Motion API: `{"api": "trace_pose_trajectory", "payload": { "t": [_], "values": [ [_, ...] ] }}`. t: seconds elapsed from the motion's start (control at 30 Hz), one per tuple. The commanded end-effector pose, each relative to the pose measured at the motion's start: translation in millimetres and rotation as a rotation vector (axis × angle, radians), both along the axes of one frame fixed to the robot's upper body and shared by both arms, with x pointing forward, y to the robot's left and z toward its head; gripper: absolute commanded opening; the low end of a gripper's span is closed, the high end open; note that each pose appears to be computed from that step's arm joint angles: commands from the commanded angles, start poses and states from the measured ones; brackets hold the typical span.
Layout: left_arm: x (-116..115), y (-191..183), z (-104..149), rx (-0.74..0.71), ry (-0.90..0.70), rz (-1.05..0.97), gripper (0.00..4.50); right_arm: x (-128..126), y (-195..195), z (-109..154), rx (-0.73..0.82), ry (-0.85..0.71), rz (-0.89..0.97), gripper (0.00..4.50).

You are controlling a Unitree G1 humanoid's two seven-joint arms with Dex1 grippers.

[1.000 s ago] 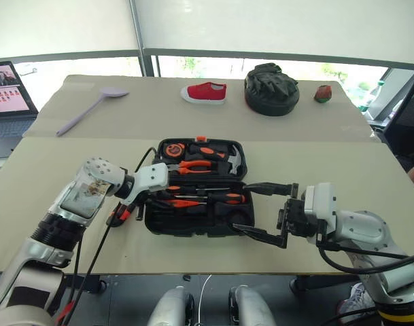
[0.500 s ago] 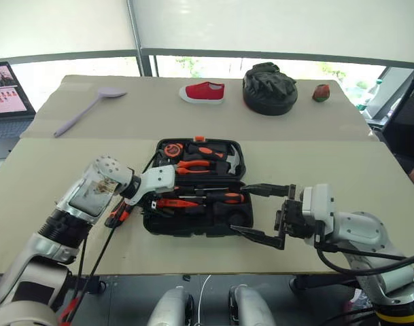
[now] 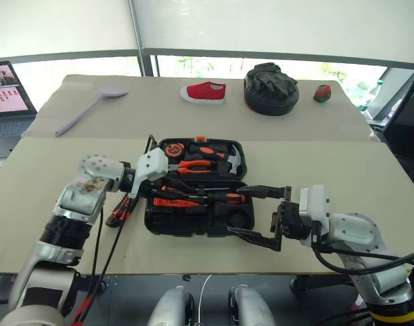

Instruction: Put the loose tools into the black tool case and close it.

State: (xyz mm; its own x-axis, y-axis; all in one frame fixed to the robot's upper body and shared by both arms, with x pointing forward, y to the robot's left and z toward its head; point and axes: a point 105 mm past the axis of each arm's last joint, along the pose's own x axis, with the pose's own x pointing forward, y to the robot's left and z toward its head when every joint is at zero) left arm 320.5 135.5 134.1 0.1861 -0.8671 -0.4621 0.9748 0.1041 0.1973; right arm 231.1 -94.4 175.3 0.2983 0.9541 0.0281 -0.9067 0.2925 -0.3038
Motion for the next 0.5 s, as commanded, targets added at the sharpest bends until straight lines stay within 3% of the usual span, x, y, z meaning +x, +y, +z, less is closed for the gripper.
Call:
{"api": "trace_pose_trajectory", "payload": {
  "t": [0.03,0.5],
  "values": [
    [-1.1,-0.1,-5.8,0.010,-0.027,-0.029,0.05,2.0,-2.8,11.5,0.023,-0.071,-0.017,4.50],
    [4.7,4.5,-39.6,0.048,0.014,0.059,0.05,0.0,-8.3,9.3,0.030,-0.069,-0.060,4.50]
  ]
}}
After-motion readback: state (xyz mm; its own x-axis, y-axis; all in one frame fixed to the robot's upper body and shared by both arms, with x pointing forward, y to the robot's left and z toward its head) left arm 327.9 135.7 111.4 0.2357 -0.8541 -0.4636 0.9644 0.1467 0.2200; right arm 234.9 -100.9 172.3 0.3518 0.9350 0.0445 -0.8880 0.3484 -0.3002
